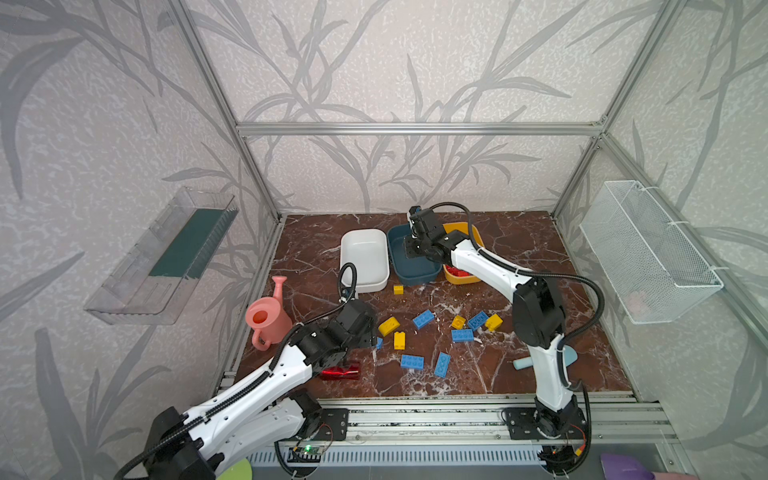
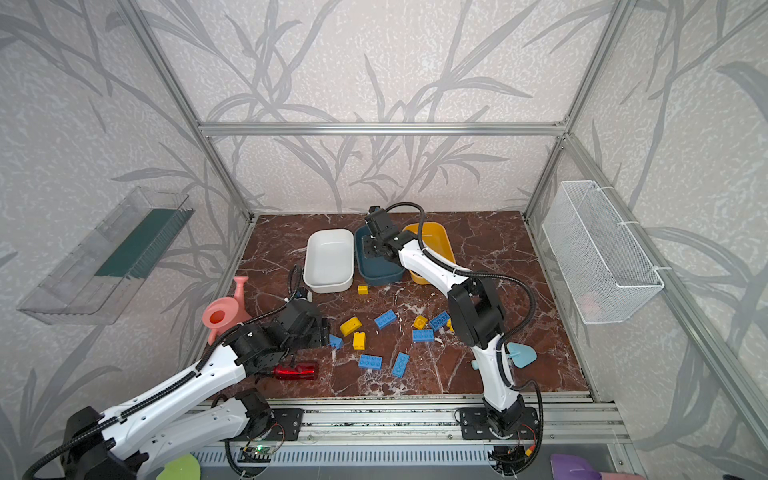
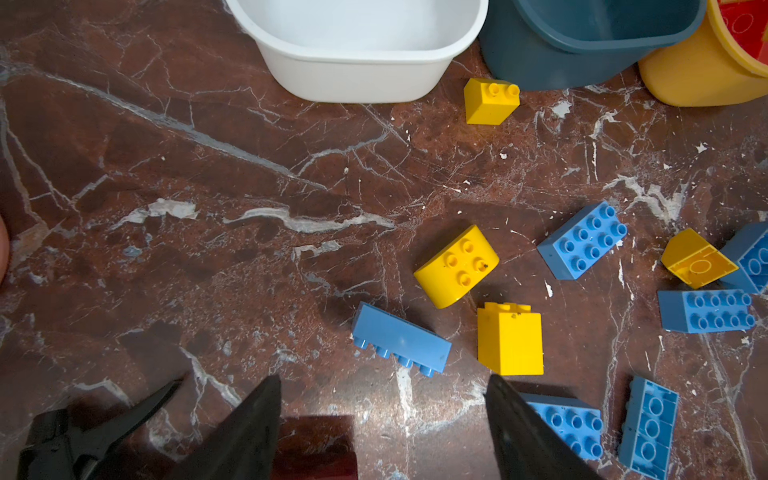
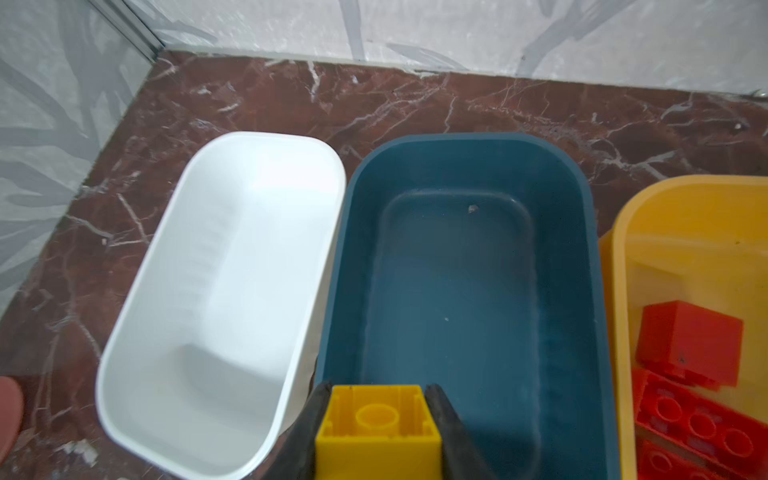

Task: Sort the legos into containers by color
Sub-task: 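Lift the small yellow brick with the right gripper and release it into the teal tub, then grasp a tall yellow brick among blue bricks with the left gripper while the right withdraws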

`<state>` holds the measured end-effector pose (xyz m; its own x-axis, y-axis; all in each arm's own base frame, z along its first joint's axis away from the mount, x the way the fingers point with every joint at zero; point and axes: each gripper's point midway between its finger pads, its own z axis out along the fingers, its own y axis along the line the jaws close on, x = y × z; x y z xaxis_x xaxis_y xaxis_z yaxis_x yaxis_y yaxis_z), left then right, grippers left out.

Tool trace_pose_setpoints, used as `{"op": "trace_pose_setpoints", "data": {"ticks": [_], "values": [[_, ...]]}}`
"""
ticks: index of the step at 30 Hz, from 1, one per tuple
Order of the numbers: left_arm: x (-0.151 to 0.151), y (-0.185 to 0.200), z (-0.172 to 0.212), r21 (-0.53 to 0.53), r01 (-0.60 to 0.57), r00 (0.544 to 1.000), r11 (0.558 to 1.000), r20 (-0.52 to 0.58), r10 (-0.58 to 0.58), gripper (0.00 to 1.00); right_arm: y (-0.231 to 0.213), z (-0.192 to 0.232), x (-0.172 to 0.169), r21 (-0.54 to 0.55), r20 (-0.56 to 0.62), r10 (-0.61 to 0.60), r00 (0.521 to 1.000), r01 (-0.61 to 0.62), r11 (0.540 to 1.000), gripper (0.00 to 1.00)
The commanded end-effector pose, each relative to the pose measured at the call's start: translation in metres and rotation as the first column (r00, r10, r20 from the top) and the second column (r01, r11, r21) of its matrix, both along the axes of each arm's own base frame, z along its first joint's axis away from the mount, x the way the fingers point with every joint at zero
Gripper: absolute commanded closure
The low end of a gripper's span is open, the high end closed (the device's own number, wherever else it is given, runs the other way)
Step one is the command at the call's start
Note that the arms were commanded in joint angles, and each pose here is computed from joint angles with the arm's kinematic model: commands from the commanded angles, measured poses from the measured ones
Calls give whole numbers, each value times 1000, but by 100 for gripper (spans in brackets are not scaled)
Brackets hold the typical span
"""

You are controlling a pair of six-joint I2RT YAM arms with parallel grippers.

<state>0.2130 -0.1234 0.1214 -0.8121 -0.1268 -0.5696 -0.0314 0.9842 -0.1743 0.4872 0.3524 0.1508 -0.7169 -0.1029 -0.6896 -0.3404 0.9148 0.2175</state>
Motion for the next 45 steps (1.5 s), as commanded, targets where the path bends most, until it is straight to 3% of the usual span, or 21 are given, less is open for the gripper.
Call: {"op": "trace_pose_setpoints", "data": {"ticks": [1,8,16,21,28,33,45], "values": [[-7,11,-6,24,-34,999,999,-17,35,22,5,-29,4,-30,-90,50,995,-53,998,78],[-10,7,-7,16,-20,999,1000,-27,21,23,18,-43,22,-38,-126,61,990,-67,997,74],[-9,-13,-7,16,34,998,999,-47,-33,25,16,-18,24,-33,-93,54,994,-58,998,37],[-9,-36,-2,51,92,995,994,-37,-91,26,6,11,15,-34,-61,63,996,-65,997,29],[-6,-72,-12,32,161,985,986,-67,-159,30,-39,60,-32,1,60,51,997,-51,999,21],[-2,-88,-20,34,192,977,981,-99,-188,31,-89,68,-81,21,89,-2,996,1,1000,17],[9,-106,-51,56,149,976,987,-171,-138,33,-177,23,-180,39,59,-149,987,146,988,13]]}}
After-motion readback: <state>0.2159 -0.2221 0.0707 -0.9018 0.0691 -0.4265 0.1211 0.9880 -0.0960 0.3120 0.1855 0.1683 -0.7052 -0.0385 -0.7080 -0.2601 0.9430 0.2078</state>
